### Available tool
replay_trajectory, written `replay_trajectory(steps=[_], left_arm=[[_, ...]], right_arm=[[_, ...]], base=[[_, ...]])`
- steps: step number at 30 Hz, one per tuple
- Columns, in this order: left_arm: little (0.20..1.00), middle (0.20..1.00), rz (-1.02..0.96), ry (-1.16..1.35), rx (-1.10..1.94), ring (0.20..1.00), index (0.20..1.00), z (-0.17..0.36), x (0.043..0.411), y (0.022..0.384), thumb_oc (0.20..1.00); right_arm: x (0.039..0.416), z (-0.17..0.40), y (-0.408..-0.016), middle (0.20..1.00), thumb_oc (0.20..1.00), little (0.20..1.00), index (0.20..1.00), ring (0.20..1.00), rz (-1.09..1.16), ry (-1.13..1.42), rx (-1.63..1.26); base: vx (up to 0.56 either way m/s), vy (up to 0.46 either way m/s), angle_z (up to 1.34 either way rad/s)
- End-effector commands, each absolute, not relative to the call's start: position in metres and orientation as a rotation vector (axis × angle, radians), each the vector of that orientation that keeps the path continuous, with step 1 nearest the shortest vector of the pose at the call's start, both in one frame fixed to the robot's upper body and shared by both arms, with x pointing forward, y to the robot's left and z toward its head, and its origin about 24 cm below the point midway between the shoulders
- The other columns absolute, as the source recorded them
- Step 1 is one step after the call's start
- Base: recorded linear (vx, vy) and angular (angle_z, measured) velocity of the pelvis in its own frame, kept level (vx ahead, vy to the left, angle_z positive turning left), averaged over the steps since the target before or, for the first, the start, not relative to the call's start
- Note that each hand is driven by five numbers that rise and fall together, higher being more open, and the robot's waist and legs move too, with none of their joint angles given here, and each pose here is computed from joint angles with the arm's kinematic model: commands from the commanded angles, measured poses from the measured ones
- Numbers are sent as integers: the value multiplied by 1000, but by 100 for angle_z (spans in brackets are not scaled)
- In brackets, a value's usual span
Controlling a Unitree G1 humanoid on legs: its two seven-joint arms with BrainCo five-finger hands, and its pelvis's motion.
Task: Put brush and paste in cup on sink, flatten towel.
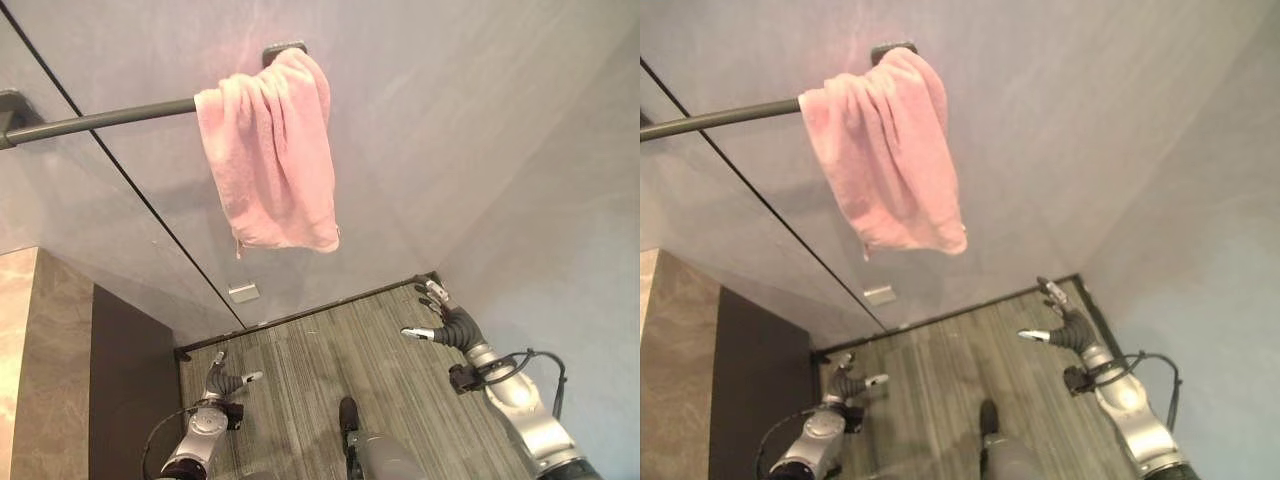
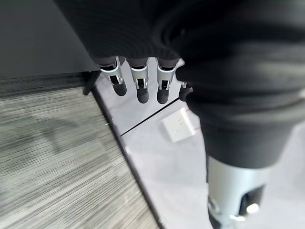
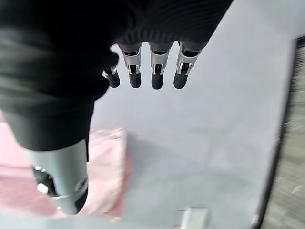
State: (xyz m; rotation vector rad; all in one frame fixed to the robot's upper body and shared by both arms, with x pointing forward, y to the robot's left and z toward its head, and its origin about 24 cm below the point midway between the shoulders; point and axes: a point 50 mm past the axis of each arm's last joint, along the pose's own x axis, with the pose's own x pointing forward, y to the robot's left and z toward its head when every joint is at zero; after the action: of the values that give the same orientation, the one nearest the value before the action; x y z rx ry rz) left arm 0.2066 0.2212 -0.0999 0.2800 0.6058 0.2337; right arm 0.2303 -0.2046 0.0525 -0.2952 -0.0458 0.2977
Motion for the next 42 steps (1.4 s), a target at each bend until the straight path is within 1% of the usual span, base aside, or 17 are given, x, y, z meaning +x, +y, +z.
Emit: replay_trajectory(steps=[1,8,10,11,14,17,20,26,29,31,33,35,36,39,40,41,42], left_arm=[[1000,1000,237,476,360,1000,1000,-73,229,247,1000],[1000,1000,209,363,380,1000,1000,-51,243,246,1000],[1000,1000,219,280,389,1000,1000,-37,246,248,1000],[1000,1000,193,227,386,1000,1000,-27,246,245,1000],[1000,1000,148,131,412,1000,1000,-6,250,245,1000],[1000,1000,101,82,439,1000,1000,6,251,244,1000],[1000,1000,0,-33,494,1000,1000,38,259,243,1000],[1000,1000,-204,-206,524,1000,1000,96,274,238,1000],[1000,1000,-243,-235,524,1000,1000,108,279,237,1000],[1000,1000,-299,-267,502,1000,1000,122,285,229,1000],[1000,1000,-311,-269,510,1000,1000,124,287,228,1000],[1000,1000,-351,-289,457,1000,1000,124,291,216,1000],[1000,1000,-417,-295,435,1000,1000,128,296,203,1000],[1000,1000,-492,-303,408,1000,1000,133,299,189,1000],[1000,1000,-551,-314,385,1000,1000,137,301,175,1000],[1000,1000,-551,-314,385,1000,1000,137,302,175,1000],[1000,1000,-613,-345,391,1000,1000,142,304,157,1000]], right_arm=[[217,88,-209,1000,1000,1000,1000,1000,339,-204,-135],[204,121,-238,1000,1000,1000,1000,1000,206,-334,-110],[207,125,-246,1000,1000,1000,1000,1000,137,-370,-119],[211,128,-253,1000,1000,1000,1000,1000,101,-367,-178],[222,129,-263,1000,1000,1000,1000,1000,57,-365,-197],[229,125,-268,1000,1000,1000,1000,1000,49,-339,-169],[242,116,-266,1000,1000,1000,1000,1000,97,-288,-55],[268,101,-266,1000,1000,1000,1000,1000,148,-180,29],[276,103,-267,1000,1000,1000,1000,1000,148,-178,49],[281,109,-268,1000,1000,1000,1000,1000,172,-164,-7],[281,108,-265,1000,1000,1000,1000,1000,190,-156,12],[287,113,-263,1000,1000,1000,1000,1000,204,-181,33],[295,120,-260,1000,1000,1000,1000,1000,229,-177,0],[300,128,-255,1000,1000,1000,1000,1000,275,-177,-31],[304,135,-253,1000,1000,1000,1000,1000,302,-179,-65],[304,135,-253,1000,1000,1000,1000,1000,302,-180,-66],[310,144,-250,1000,1000,1000,1000,1000,319,-198,-101]], base=[[201,-292,25],[239,-76,56],[327,151,22],[239,109,-7],[211,113,-22],[153,163,-14],[94,186,4],[83,139,3],[123,-69,12],[114,-72,12],[77,-51,59],[154,-130,46],[144,-116,10],[115,-108,18],[90,-104,15],[101,-124,16],[50,-61,16]])
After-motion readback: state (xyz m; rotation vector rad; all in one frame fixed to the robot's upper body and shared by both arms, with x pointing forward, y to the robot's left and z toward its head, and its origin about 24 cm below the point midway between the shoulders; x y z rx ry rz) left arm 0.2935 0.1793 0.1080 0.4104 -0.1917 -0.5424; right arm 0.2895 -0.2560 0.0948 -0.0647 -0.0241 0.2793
